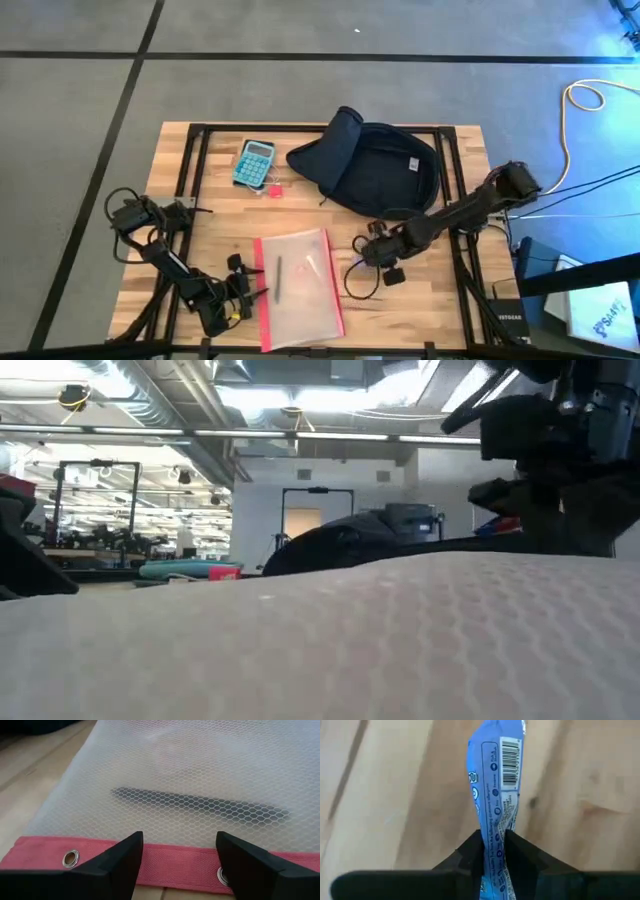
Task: Unpack backpack
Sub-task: Remove the purple chocolate bar from the transparent zip bag, then remove the pink earphone from the zip bag
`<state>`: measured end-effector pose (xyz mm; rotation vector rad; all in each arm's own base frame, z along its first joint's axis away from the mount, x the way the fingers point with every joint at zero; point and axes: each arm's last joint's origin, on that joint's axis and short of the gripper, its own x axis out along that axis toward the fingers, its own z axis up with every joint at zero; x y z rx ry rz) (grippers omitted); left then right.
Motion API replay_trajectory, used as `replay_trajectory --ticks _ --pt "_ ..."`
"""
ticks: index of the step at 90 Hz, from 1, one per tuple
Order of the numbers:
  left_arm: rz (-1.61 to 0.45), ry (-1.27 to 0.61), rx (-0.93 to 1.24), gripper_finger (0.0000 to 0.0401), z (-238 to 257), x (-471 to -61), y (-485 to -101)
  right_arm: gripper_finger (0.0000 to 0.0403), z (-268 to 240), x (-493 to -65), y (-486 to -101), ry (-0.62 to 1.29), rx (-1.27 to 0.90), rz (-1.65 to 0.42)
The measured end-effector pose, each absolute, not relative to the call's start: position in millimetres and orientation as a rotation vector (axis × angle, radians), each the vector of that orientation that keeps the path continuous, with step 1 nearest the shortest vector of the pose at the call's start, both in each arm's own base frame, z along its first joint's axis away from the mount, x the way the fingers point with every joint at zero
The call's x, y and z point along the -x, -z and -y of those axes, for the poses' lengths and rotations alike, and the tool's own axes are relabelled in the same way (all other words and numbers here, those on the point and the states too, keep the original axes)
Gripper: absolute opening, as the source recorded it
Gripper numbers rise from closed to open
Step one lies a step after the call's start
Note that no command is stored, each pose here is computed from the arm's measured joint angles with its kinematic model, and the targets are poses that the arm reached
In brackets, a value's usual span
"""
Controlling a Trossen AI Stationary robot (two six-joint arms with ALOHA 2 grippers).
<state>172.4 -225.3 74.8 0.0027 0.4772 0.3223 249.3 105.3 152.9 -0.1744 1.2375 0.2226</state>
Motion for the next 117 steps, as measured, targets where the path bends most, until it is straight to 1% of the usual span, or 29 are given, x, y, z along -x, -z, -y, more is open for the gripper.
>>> replay_trajectory --ticks 6,12,22,29,37,42,47,58,65,75,86,97,117 --pt "-0.476 -0.322 -0.005 0.0239 225.3 -172.4 -74.8 0.0066 -102.7 -244.3 -146.7 -0.198 0.16 -1.232" --pt "-0.476 -0.322 -0.005 0.0239 225.3 -172.4 -74.8 0.0081 -98.8 -239.9 -141.0 -0.147 0.157 -1.252" --pt "-0.476 -0.323 -0.006 0.0239 225.3 -172.4 -74.7 0.0125 -93.7 -235.3 -134.7 -0.05 0.143 -1.261" --pt "-0.475 -0.322 -0.017 0.0239 225.2 -172.6 -74.8 0.0162 -94.5 -238.6 -136.1 -0.013 0.144 -1.211" --pt "-0.475 -0.323 -0.019 0.0239 225.0 -172.8 -74.9 0.0202 -100.2 -248.8 -143.2 0.004 0.176 -1.087" --pt "-0.475 -0.324 -0.019 0.0239 224.9 -172.9 -74.9 0.0224 -101.9 -256.1 -151.6 0.055 0.216 -1.02" --pt "-0.475 -0.324 -0.018 0.0239 224.9 -173.0 -75.0 0.0245 -102.3 -260.6 -158.8 0.099 0.24 -0.994" --pt "-0.474 -0.327 -0.004 0.0239 224.9 -173.0 -74.8 0.0275 -106.3 -270.3 -172.7 0.091 0.228 -0.946" --pt "-0.474 -0.326 -0.005 0.0239 224.9 -173.0 -74.9 0.0283 -110.4 -272.0 -176.2 0.05 0.206 -0.938" --pt "-0.473 -0.327 -0.007 0.0239 224.8 -172.9 -74.9 0.0281 -120.9 -275.9 -174.9 -0.017 0.174 -0.905" --pt "-0.467 -0.331 -0.008 0.0239 224.7 -173.0 -75.1 0.0274 -134.5 -279.6 -157.3 -0.055 0.19 -0.917" --pt "-0.456 -0.332 -0.02 0.0239 225.0 -173.4 -75.5 0.0272 -148.7 -292.0 -143.2 -0.12 0.161 -0.862" --pt "-0.453 -0.336 -0.029 0.0239 224.5 -173.2 -75.5 0.0271 -162.2 -307.8 -121.2 -0.174 0.177 -0.914"
